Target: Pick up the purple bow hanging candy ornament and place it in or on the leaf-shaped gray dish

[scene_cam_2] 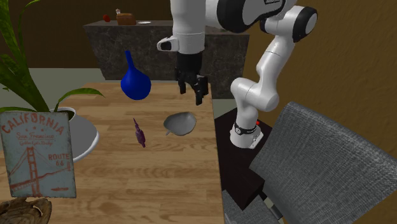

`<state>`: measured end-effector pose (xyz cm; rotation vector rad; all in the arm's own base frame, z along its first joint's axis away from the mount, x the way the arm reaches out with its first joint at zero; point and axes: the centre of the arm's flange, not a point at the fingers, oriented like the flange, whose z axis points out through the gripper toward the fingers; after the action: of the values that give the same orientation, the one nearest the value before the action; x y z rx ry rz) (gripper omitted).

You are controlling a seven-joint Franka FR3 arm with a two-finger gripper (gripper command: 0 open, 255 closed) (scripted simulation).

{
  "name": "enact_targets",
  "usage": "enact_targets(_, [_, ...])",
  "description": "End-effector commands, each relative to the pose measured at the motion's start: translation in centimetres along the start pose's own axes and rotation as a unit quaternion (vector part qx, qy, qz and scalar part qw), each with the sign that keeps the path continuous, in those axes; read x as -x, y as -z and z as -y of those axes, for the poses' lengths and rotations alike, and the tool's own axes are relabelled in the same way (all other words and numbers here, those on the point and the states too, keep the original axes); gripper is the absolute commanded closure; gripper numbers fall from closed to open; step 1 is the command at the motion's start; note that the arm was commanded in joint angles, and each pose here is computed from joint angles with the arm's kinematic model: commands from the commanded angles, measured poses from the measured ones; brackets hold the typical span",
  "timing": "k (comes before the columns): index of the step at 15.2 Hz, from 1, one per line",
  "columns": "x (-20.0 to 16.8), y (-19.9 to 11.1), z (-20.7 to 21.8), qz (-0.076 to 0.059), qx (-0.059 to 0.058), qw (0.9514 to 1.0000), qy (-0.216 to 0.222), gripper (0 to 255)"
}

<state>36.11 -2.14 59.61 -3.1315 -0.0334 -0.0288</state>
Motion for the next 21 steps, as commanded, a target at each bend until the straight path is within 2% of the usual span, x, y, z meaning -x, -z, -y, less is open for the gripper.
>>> enact_targets(1, [-1.8,-1.3,-1.3,0.001,0.012,0.9999,-0.003,0])
enact_targets(9, [-9.6,-5.4,-5.9,0.006,0.061,0.9980,-0.015,0])
enact_targets(17, [-17.2,-9.2,-11.1,0.012,0.109,0.9936,-0.027,0])
enact_targets(21, [-17.4,-10.9,-11.6,0.012,0.110,0.9935,-0.028,0])
